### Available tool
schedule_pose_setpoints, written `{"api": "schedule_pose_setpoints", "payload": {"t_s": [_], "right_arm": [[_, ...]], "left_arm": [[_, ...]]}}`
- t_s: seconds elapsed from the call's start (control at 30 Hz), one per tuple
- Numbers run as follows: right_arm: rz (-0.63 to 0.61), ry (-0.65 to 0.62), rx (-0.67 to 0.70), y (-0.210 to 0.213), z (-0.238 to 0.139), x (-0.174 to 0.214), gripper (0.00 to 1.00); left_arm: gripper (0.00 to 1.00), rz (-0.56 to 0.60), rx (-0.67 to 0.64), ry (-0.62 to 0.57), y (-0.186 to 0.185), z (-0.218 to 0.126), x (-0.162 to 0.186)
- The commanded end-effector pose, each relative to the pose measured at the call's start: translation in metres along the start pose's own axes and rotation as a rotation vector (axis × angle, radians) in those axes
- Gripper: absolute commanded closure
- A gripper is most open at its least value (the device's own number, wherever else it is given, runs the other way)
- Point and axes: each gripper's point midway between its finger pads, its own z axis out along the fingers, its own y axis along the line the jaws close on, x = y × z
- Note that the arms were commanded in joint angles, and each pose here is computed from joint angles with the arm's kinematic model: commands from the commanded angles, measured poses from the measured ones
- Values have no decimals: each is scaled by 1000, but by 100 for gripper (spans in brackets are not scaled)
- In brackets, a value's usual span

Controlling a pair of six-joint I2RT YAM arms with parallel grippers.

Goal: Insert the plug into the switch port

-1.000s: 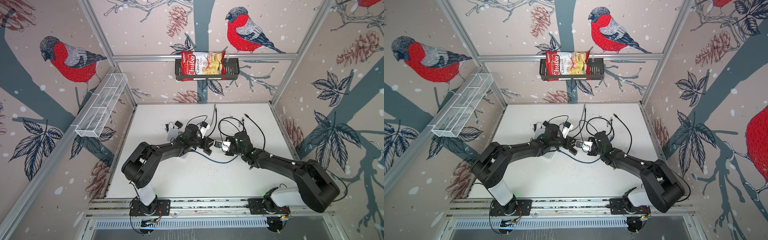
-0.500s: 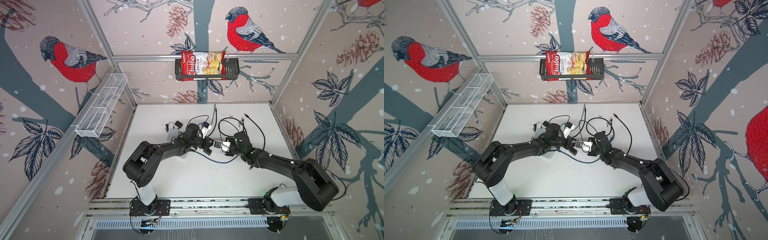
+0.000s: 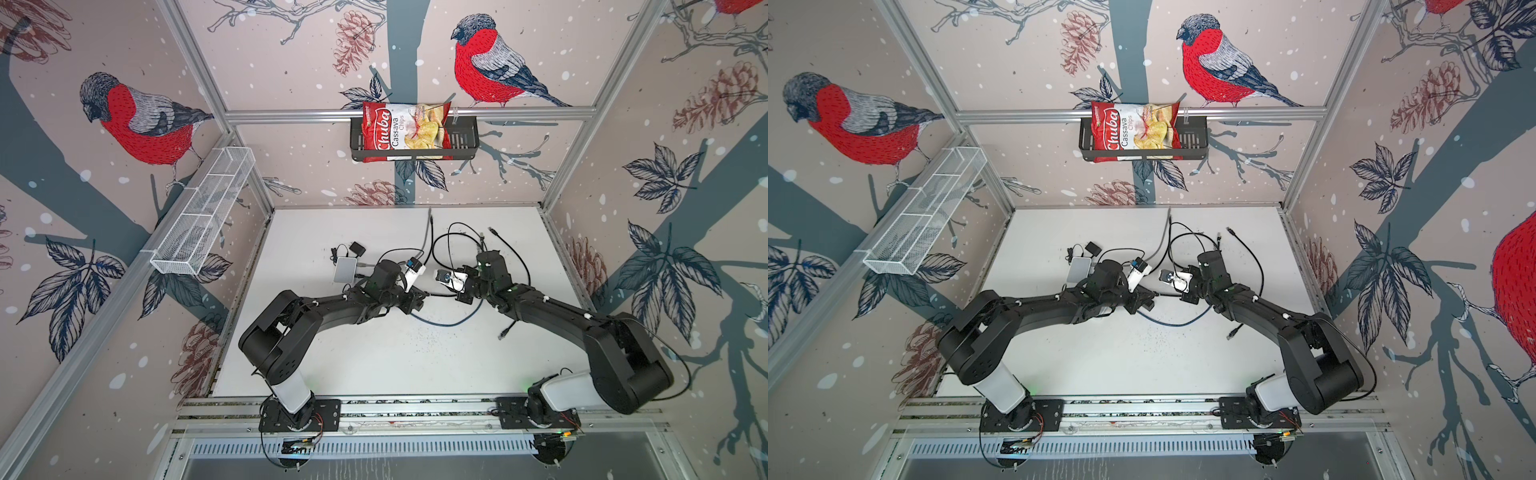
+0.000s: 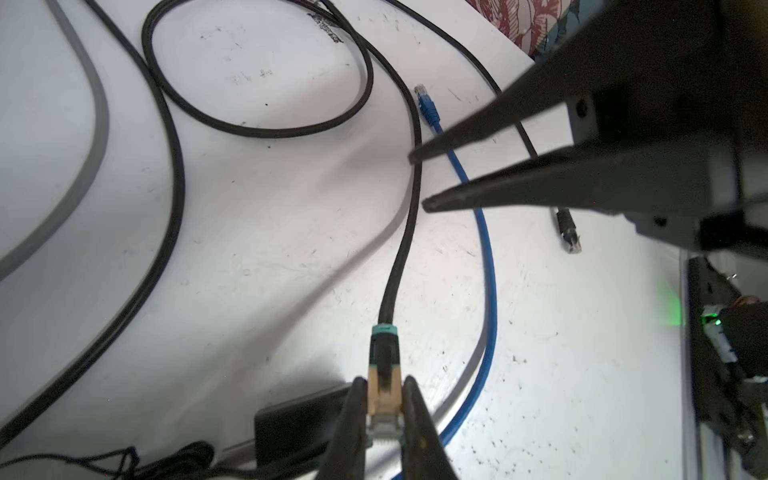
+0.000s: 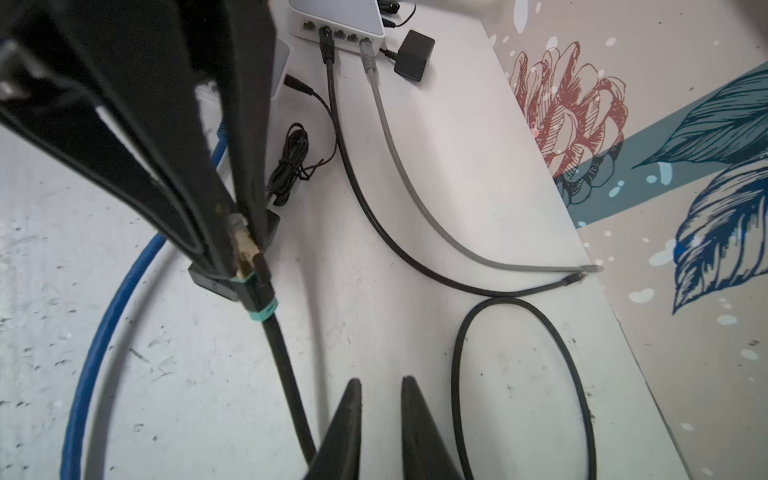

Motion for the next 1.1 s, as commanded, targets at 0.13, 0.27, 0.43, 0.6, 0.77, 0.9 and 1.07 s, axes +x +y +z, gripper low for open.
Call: {"api": "schedule_pose_setpoints", "payload": {"t_s": [0.13, 0.27, 0.43, 0.6, 0.77, 0.9, 1.07], "right_arm": [[28, -58, -197, 32, 4, 3, 77], [45, -100, -246, 37, 6, 3, 75], [52, -131, -306, 40, 10, 0, 72], [41, -142, -343, 43, 13, -3, 67], [12, -157, -355, 48, 12, -9, 64], [-15, -180, -361, 53, 10, -17, 62], [-42, -195, -395, 63, 11, -29, 62]], "left_arm": [[95, 302, -107, -77, -1, -6, -8], [95, 374, -111, -105, -4, -14, -4], [100, 475, -101, -209, -13, -26, -4], [100, 568, -78, -290, -24, -35, -5], [100, 677, -86, -418, -36, -51, -7], [100, 699, -86, -418, -35, -49, -5], [100, 713, -87, -428, -37, -50, -6]]}}
